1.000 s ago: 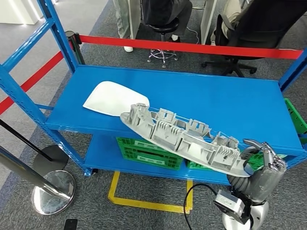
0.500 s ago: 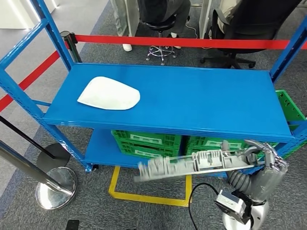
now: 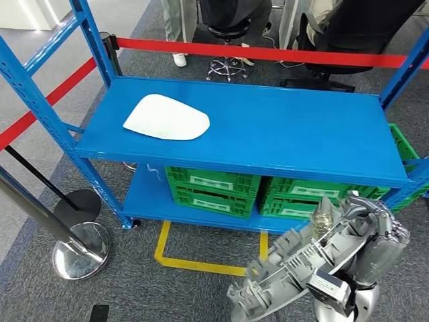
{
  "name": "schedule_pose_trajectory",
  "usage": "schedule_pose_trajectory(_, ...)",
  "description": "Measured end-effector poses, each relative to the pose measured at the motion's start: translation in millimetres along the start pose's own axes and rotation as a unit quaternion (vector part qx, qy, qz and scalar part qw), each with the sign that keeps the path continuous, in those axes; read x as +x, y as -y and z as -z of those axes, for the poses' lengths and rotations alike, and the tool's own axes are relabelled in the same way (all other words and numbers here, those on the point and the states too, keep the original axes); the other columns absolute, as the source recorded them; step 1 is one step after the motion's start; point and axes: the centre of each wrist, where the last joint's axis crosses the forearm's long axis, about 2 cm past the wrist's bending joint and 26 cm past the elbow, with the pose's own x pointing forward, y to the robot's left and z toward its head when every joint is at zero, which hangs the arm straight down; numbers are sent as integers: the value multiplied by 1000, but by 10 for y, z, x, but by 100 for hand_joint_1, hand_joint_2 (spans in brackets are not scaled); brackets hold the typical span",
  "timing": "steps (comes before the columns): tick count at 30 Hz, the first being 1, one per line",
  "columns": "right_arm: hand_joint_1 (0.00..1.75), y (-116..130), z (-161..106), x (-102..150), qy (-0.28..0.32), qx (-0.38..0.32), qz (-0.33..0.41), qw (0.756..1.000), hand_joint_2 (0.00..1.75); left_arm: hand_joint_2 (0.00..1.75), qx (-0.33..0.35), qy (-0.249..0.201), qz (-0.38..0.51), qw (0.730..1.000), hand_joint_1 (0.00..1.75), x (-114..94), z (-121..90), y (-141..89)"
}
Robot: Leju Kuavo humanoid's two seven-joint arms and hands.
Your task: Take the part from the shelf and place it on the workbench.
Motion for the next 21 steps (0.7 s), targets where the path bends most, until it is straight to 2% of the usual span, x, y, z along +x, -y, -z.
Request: schedule_pose_trajectory(21,175,27,35,18,5,-8,-1,1000,175,175,4,0,3,1000,0,-5,13,-31)
